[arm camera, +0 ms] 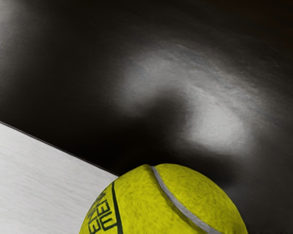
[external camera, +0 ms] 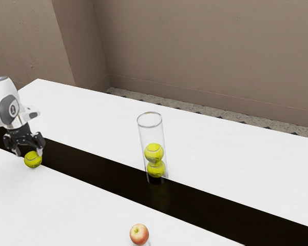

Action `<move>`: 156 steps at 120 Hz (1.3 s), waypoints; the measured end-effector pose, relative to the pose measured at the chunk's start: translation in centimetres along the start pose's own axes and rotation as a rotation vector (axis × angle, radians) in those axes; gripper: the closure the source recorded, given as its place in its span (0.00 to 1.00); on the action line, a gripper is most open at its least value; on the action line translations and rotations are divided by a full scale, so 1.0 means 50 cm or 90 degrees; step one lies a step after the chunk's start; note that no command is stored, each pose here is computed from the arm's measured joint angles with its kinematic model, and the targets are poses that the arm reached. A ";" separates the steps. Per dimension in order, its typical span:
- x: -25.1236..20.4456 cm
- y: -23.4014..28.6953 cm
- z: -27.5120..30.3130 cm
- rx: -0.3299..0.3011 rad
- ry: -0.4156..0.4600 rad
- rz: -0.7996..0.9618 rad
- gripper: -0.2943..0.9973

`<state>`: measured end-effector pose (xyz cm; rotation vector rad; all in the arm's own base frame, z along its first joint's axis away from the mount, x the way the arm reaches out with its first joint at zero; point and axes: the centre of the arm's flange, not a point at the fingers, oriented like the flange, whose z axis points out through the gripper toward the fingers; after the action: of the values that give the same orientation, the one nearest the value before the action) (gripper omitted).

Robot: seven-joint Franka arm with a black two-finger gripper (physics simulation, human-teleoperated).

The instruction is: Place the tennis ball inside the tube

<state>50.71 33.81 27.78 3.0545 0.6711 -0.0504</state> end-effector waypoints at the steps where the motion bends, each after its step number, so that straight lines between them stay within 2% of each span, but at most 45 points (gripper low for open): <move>1: 0.000 0.001 0.001 0.000 0.000 0.000 0.23; 33: -0.003 0.018 0.040 -0.006 -0.019 0.005 0.23; 65: -0.002 0.016 0.059 -0.006 -0.022 0.003 0.39; 95: 0.001 0.011 0.056 -0.002 -0.016 -0.003 0.46; 109: 0.002 0.011 0.045 0.001 -0.010 -0.005 0.54; 133: -0.023 0.040 -0.044 0.006 0.027 -0.005 0.61; 156: -0.095 0.228 -0.251 0.006 0.119 0.072 0.64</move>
<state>51.54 21.75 40.58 3.1254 0.5039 0.2371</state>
